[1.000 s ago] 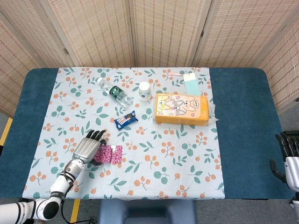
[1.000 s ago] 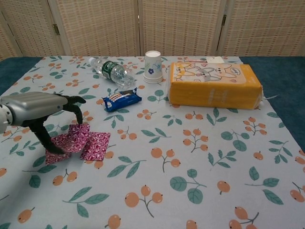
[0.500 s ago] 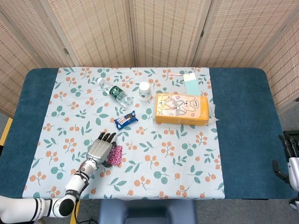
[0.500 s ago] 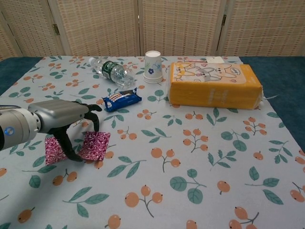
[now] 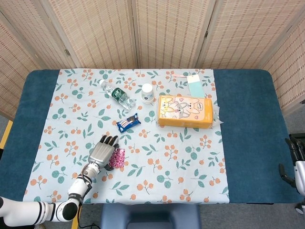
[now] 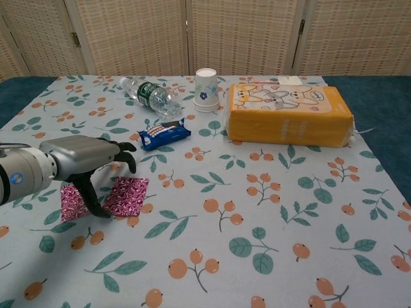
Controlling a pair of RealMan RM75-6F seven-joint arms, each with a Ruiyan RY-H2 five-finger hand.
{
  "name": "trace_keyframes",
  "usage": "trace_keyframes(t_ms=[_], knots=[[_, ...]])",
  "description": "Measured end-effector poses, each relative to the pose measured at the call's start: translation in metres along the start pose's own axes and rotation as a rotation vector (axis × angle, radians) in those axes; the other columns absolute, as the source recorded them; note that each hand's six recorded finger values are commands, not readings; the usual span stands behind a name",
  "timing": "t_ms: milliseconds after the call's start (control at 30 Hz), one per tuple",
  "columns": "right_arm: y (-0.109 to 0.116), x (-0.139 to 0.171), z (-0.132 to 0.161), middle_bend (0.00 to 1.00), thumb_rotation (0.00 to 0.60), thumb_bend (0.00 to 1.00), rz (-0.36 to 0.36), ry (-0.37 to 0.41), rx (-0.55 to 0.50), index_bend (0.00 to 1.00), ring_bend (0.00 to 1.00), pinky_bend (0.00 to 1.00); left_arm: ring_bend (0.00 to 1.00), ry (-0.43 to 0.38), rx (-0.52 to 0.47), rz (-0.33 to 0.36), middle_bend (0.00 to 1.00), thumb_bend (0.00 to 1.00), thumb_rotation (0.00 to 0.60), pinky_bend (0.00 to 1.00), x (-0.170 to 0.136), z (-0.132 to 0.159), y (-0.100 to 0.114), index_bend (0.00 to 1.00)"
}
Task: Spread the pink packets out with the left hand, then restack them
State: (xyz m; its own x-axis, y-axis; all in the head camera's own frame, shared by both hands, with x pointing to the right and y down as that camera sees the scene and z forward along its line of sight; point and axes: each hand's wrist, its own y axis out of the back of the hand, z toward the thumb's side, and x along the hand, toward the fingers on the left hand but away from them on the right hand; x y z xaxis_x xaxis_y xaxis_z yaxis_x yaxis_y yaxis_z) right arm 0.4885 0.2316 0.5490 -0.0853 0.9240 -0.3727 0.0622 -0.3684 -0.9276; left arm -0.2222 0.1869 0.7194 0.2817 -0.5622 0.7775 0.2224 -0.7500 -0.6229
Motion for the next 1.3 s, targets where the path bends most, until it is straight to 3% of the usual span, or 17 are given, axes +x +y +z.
trace_keyframes(t_ms=[300, 667, 1300], knots=[[0.001, -0.002, 0.001, 0.07, 0.600, 0.48, -0.001, 0.004, 0.002, 0.00, 0.00, 0.00, 0.00, 0.010, -0.007, 0.005, 0.00, 0.13, 0.573, 0.00, -0.006, -0.006, 0.002, 0.20], [-0.001, -0.006, 0.007, 0.07, 0.600, 0.48, 0.006, 0.024, 0.004, 0.00, 0.00, 0.00, 0.00, 0.082, -0.020, -0.009, 0.00, 0.13, 0.573, 0.00, -0.029, -0.042, -0.011, 0.21], [0.000, -0.006, 0.008, 0.07, 0.600, 0.48, 0.006, 0.024, 0.005, 0.00, 0.00, 0.00, 0.00, 0.111, 0.016, -0.003, 0.00, 0.13, 0.571, 0.00, -0.022, -0.047, -0.024, 0.20]])
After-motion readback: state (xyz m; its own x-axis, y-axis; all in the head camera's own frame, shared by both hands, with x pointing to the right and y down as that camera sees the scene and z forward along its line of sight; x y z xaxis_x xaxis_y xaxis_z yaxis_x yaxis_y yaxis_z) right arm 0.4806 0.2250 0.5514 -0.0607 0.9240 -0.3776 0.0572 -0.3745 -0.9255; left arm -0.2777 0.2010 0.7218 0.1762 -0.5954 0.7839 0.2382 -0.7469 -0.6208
